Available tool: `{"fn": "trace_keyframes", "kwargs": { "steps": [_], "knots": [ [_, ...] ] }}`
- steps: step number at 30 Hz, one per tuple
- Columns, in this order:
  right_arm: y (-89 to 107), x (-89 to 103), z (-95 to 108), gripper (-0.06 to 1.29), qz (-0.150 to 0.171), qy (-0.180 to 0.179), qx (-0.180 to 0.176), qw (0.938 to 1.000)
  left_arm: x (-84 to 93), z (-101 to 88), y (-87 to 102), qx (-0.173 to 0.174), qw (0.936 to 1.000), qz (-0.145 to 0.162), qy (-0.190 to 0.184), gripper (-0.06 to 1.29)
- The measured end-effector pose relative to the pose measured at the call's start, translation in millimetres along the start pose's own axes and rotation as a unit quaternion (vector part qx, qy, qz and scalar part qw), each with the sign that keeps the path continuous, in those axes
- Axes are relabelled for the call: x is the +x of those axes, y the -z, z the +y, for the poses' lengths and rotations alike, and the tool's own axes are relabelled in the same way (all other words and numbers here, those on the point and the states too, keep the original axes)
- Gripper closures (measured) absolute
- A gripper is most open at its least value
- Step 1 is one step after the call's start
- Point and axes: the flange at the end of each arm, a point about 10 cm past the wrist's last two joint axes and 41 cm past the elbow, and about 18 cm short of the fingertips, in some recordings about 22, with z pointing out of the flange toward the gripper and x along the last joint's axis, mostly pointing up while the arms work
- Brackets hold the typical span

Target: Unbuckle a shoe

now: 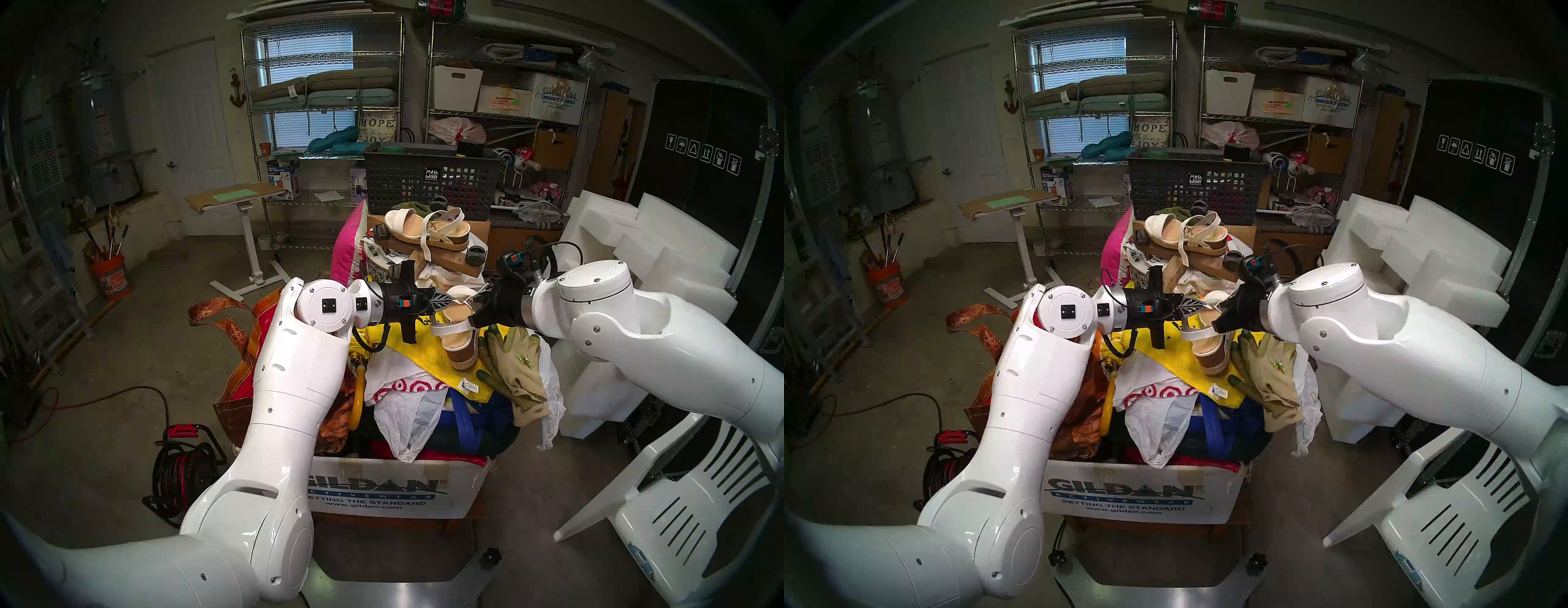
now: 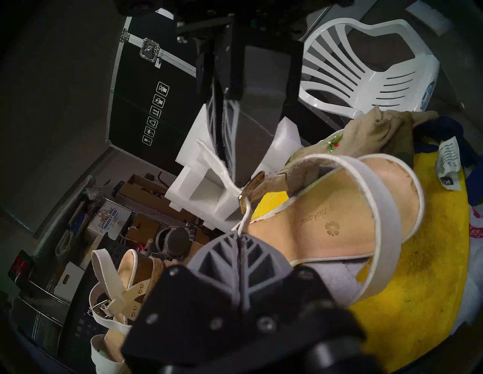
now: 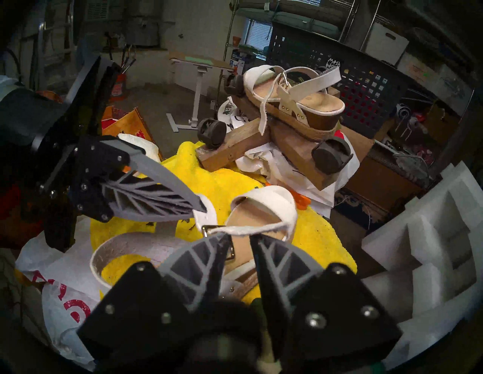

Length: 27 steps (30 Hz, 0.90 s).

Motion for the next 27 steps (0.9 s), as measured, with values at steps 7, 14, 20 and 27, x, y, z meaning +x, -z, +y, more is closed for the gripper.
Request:
{"fn": "trace_keyframes", "kwargs": {
  "steps": [7, 14, 20, 27],
  "knots": [
    [3.2, 0.9, -6, 0.84, -0.003, 0.008, 0.009, 0.9999, 0.7, -1.1, -0.4, 0.004, 1.0, 0.0, 0.001, 1.26],
    [15.5, 2.2, -10, 0.84, -0.008, 0.021, 0.003, 0.9998, 1.5, -2.8, -2.9, 0.007, 1.0, 0.001, 0.001, 1.26],
    [21.3, 1.7, -12, 0.84, -0.014, 0.021, 0.003, 0.9997, 1.7, -3.8, -5.5, 0.007, 1.0, 0.001, 0.001, 1.26],
    [16.1, -1.1, -7, 0.84, -0.021, 0.014, -0.004, 0.9997, 1.9, -4.7, -7.2, 0.006, 1.0, 0.001, 0.004, 1.26]
  ]
}}
